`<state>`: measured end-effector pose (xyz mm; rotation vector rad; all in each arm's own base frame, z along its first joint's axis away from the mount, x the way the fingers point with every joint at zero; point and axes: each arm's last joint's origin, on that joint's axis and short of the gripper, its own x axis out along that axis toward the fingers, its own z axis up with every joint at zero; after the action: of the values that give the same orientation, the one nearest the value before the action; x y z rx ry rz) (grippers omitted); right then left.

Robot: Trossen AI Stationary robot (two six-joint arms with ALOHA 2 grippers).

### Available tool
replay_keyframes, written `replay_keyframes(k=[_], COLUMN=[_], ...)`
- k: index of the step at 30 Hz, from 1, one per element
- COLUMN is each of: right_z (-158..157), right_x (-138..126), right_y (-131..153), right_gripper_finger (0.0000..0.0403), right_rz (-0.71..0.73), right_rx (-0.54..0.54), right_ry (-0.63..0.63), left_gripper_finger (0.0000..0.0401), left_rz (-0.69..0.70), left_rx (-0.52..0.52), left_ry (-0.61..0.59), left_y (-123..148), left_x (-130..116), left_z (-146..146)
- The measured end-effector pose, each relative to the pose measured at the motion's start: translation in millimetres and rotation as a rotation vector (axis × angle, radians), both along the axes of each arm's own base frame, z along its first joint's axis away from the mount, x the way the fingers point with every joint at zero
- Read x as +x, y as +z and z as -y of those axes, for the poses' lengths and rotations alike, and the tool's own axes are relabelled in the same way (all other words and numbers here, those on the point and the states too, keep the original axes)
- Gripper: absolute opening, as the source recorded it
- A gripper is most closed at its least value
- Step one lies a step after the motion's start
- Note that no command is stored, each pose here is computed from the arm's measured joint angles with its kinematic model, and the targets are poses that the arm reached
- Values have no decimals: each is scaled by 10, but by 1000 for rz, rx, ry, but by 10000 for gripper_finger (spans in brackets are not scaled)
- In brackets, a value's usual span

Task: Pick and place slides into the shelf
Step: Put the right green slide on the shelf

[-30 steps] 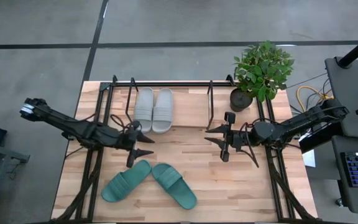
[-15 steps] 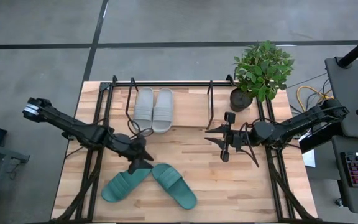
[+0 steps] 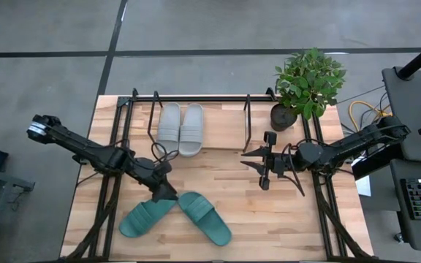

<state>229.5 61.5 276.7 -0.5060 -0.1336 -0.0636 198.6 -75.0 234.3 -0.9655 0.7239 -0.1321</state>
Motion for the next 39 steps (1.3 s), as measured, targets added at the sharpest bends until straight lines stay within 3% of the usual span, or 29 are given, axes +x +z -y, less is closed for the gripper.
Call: replay_keyframes(k=[14, 20, 24, 29, 35, 39], right_z=[-1, -1, -1, -7, -164, -341], right_x=[1, 3, 4, 4, 15, 132], right_y=[-7, -20, -21, -22, 3, -28], right_gripper_finger=[78, 84, 82, 75, 80, 87], right_rz=[-8, -21, -22, -21, -33, -115], right_rx=[-6, -11, -11, 7, -33, -100], right_ry=[0, -1, -1, 22, 290, 270], left_gripper_finger=[197, 197, 197, 196, 196, 196], left_rz=[-164, -160, -86, -79, -139, -68], left_rx=[-28, -22, 7, 128, 320, 374], left_ry=[62, 57, 21, 39, 235, 352], left_y=[-256, -226, -86, 74, 173, 288], left_x=[152, 223, 220, 30, -369, -547], left_z=[52, 75, 74, -15, -237, -342])
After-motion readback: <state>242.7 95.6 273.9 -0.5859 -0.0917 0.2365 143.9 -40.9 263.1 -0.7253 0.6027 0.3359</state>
